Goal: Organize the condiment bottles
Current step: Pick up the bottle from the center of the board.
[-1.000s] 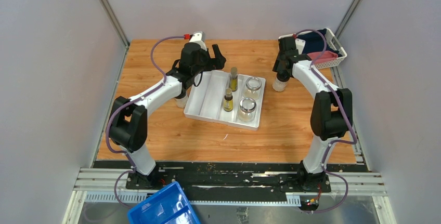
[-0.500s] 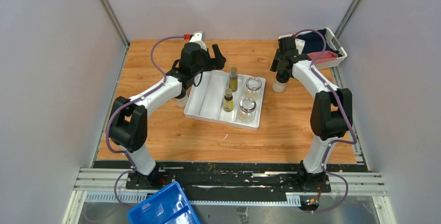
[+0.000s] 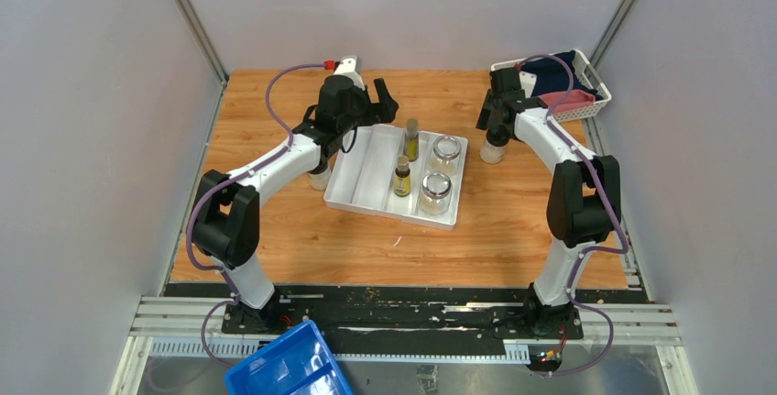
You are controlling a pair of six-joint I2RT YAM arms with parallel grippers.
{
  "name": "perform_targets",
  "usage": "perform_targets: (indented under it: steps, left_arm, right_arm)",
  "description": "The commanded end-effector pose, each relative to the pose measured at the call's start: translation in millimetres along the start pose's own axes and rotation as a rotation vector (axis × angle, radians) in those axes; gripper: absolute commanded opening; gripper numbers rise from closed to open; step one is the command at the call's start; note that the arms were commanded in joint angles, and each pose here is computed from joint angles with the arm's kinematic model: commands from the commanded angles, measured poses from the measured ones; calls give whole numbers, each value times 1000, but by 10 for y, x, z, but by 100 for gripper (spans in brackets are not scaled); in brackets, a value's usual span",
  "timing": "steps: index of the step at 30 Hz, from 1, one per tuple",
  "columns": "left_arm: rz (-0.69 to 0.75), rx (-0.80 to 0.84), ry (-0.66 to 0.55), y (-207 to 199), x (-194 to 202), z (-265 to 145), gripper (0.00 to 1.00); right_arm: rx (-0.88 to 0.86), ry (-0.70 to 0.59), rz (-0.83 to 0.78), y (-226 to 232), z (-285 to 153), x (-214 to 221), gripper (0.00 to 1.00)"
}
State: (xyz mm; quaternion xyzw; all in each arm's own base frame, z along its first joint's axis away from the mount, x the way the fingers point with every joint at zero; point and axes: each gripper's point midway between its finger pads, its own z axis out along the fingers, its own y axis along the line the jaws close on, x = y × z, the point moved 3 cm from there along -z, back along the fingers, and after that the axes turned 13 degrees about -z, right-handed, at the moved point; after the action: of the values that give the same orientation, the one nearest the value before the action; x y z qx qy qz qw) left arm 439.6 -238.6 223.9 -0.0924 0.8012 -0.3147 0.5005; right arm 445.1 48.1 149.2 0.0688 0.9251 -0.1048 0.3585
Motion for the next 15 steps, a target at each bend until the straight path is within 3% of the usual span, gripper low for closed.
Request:
perform_targets:
  steps: [1,10,13,15]
  left_arm:
    - [-8,20,-14,-38,-61,-67,100]
    - [-12,21,-13,-38,-47,-75,100]
    - [-14,21,-12,-33,-41,-74,100]
    - [-14,21,-13,-33,-40,-75,100]
  right_arm:
    - [-6,23,10,-11,-43,93,82]
    - [-10,23,8,25,-84,130,74]
    - [-7,23,7,26,-88,141,65]
    - [-6,24,5,29,-86,148,54]
